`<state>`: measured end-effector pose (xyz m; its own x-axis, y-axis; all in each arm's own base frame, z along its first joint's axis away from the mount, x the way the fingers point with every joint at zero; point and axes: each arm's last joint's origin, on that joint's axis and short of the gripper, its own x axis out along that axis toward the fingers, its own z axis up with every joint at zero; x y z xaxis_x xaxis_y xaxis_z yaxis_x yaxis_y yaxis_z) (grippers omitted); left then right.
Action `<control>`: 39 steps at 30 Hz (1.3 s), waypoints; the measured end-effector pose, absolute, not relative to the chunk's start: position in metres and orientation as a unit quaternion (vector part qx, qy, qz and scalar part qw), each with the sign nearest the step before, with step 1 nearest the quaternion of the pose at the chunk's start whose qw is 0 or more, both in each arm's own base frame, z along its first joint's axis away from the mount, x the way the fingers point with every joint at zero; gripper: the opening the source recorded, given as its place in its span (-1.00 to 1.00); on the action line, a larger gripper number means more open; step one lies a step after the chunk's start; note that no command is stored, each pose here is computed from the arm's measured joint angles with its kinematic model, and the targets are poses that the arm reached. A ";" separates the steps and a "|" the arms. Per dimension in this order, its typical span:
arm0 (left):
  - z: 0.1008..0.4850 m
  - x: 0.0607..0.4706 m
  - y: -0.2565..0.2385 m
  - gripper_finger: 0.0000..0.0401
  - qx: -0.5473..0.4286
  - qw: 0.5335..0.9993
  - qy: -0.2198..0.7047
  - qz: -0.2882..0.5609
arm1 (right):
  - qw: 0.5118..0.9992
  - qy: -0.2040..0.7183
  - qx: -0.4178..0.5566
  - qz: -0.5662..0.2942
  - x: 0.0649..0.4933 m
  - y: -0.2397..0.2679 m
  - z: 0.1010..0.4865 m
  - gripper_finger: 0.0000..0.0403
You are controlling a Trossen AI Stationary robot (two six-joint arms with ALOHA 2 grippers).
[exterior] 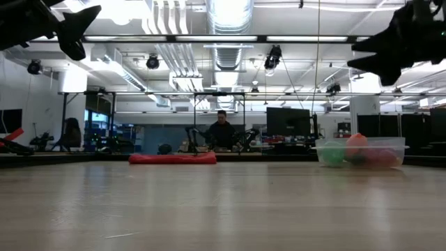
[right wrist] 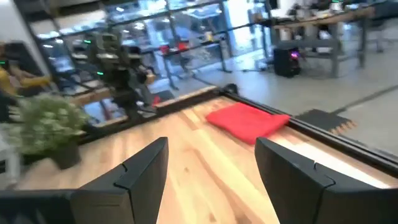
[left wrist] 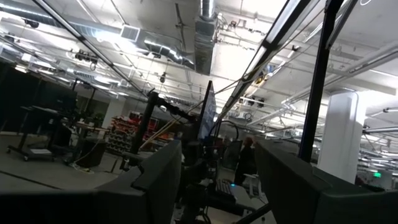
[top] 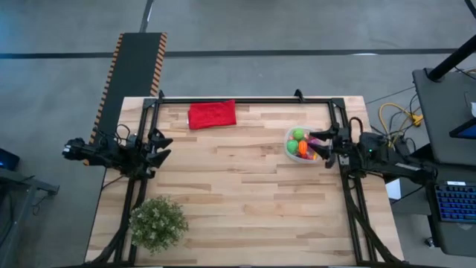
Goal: Pick and placing Produce into tupperware
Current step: Return to Home Position
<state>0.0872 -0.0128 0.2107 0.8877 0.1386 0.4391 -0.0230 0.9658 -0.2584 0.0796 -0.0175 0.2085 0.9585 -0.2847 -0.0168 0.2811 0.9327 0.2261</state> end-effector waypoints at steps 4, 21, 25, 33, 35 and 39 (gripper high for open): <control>0.211 0.087 -0.013 -0.04 -0.124 0.964 -0.233 0.041 | 0.974 0.028 0.125 -0.187 0.084 -0.021 0.188 0.16; 0.210 0.088 -0.013 -0.04 -0.123 0.964 -0.232 0.041 | 0.959 0.139 0.148 -0.197 0.084 -0.020 0.163 0.16; 0.210 0.088 -0.013 -0.04 -0.123 0.964 -0.231 0.041 | 0.945 0.127 0.218 -0.207 0.084 -0.020 0.163 0.16; 0.210 0.088 -0.013 -0.04 -0.123 0.964 -0.231 0.041 | 0.911 0.099 0.334 -0.221 0.085 -0.020 0.163 0.16; 0.210 0.088 -0.013 -0.04 -0.123 0.964 -0.231 0.041 | 0.911 0.099 0.333 -0.221 0.085 -0.020 0.163 0.16; 0.210 0.088 -0.013 -0.04 -0.123 0.964 -0.231 0.041 | 0.911 0.099 0.333 -0.221 0.085 -0.020 0.163 0.16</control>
